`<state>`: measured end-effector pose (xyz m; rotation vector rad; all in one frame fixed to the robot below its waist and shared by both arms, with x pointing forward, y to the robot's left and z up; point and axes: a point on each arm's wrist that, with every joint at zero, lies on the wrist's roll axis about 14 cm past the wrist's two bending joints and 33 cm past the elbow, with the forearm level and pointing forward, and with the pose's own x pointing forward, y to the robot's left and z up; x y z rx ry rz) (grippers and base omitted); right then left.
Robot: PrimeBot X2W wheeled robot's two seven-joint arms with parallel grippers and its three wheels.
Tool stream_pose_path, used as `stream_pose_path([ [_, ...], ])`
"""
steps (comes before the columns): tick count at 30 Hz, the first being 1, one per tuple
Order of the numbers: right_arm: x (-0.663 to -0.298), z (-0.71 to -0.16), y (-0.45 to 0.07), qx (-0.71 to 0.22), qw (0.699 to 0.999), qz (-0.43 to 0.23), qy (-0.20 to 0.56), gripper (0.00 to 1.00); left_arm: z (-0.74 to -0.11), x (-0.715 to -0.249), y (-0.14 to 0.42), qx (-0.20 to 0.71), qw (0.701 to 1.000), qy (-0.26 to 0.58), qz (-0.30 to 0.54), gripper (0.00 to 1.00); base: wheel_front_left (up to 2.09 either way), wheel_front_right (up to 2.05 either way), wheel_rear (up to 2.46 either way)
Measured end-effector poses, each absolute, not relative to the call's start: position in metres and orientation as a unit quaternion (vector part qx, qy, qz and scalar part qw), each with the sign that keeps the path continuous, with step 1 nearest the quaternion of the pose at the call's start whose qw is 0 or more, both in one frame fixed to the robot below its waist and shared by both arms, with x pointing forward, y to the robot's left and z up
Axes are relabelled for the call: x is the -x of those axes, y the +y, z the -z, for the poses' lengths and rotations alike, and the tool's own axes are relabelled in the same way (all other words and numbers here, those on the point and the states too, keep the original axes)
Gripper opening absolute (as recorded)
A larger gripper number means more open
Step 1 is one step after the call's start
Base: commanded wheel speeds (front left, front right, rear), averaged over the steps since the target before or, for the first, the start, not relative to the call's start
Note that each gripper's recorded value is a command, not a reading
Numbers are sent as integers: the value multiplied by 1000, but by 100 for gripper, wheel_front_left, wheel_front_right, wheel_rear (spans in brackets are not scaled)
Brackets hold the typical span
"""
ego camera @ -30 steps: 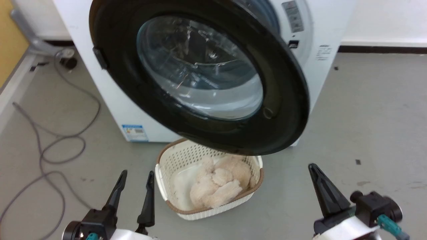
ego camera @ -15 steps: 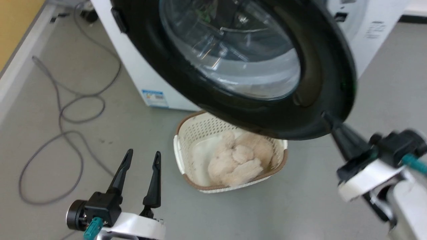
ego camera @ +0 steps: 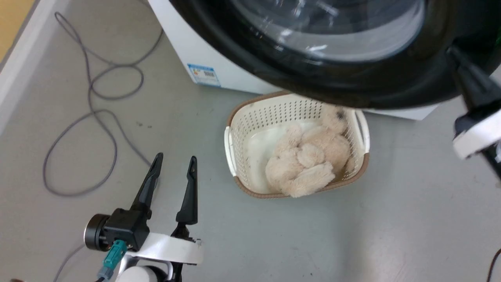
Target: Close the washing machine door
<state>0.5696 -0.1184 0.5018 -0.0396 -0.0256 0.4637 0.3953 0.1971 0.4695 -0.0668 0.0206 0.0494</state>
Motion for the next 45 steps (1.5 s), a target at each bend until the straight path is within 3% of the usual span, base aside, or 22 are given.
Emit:
stream_pose_path([
  [14,-643,-497,-139,-2,985,-173,8,0,-454,-408,202,35,998,28,-39,100,0,0,0],
  [26,-644,-497,-138,-30,987,-157,12,0,-460,-408,203,37,998,20,-44,100,0,0,0],
  [29,-639,-509,-145,-27,989,-148,-3,0,-466,-407,203,38,998,12,-43,100,0,0,0],
  [45,-509,-542,-177,-57,990,-115,-51,0,-506,-380,200,52,997,-42,-42,100,0,0,0],
])
